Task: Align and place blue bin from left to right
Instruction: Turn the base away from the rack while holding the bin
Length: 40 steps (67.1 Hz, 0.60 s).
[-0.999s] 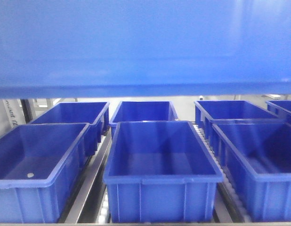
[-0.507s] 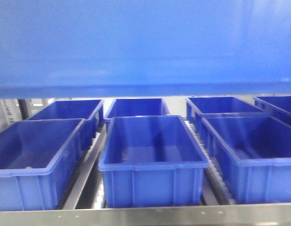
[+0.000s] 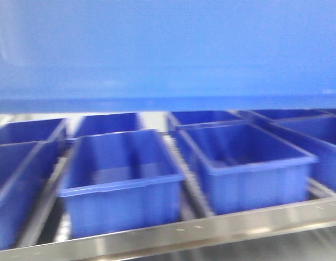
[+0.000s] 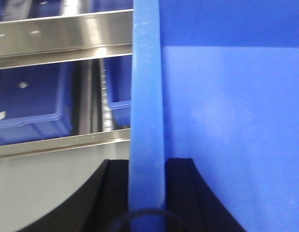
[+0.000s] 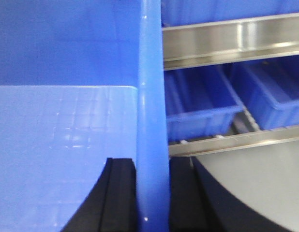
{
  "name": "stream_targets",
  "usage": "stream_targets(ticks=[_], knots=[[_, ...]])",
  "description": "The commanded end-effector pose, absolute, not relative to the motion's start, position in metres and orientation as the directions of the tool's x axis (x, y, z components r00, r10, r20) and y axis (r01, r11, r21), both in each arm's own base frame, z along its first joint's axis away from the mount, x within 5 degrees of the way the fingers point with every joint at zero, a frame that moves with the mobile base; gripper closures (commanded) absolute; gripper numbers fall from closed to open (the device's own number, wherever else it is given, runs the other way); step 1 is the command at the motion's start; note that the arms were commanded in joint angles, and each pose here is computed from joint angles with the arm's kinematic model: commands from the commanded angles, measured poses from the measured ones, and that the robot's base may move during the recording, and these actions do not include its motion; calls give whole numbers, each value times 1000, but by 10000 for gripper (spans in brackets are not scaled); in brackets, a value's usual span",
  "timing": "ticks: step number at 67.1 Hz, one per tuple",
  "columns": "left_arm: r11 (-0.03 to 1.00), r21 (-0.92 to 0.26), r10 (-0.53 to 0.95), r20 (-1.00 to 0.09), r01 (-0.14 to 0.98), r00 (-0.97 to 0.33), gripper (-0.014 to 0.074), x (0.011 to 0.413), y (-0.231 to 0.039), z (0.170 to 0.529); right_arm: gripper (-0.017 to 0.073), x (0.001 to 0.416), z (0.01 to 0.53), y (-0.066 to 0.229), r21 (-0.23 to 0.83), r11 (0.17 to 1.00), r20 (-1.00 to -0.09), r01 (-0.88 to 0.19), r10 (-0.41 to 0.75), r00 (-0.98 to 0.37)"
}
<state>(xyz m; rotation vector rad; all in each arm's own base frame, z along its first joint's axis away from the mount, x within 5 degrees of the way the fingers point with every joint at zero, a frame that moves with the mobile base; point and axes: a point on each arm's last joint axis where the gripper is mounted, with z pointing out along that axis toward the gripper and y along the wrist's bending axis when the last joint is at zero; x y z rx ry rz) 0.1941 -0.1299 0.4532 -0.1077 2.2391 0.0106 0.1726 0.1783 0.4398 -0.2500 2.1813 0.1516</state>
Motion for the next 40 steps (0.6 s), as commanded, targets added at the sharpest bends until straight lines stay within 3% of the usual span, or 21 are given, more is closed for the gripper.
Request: stream_targets(ticks=[1,40], knots=[[995,-96,-81,-817,-4,-571,704,192,-138,461,639,171,451,188,74,943,-868,-325,-99,-487],[995,-96,-81,-817,-4,-571,704,192,-138,461,639,171,451,188,74,943,-868,-325,-99,-487]])
